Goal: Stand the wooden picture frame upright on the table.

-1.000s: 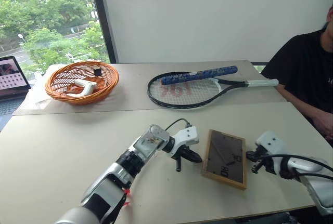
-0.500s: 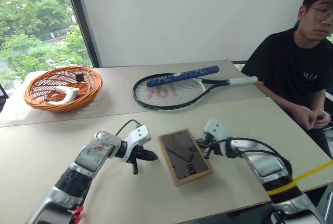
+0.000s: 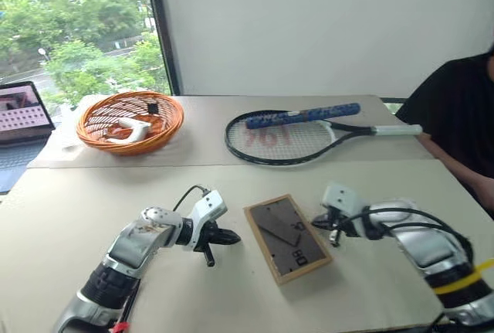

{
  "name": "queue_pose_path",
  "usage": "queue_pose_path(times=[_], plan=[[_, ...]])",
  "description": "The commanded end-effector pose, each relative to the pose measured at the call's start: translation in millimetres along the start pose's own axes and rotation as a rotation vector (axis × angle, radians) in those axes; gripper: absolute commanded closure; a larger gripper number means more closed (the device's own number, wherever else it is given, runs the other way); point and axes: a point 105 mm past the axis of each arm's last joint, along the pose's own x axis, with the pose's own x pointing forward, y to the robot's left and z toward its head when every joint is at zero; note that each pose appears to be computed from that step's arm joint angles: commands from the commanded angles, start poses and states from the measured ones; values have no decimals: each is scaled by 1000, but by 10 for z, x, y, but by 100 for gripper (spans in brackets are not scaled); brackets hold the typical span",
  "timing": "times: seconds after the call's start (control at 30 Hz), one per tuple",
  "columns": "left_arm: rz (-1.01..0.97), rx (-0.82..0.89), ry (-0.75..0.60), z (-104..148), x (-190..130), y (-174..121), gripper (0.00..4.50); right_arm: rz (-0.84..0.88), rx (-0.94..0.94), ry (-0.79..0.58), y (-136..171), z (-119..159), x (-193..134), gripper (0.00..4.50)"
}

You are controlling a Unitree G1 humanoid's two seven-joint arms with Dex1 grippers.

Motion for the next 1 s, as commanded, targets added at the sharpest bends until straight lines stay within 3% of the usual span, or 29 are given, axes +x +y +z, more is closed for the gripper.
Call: queue_pose_path(times=[0.03, 0.13, 0.33, 0.77, 1.0], plan=[[26, 5, 12, 50, 81, 85, 446, 231, 63, 8, 491, -65, 136, 450], [29, 35, 10, 129, 159, 128, 446, 282, 60, -22, 634, 41, 225, 450], [12, 69, -3, 269, 325, 137, 446, 250, 41, -74, 580, 279, 376, 450], [49, 9, 113, -182, -138, 139, 446, 27, 77, -3, 32, -19, 152, 450], [21, -7, 82, -114, -60, 32, 446, -52, 52, -53, -208, 110, 319, 450]])
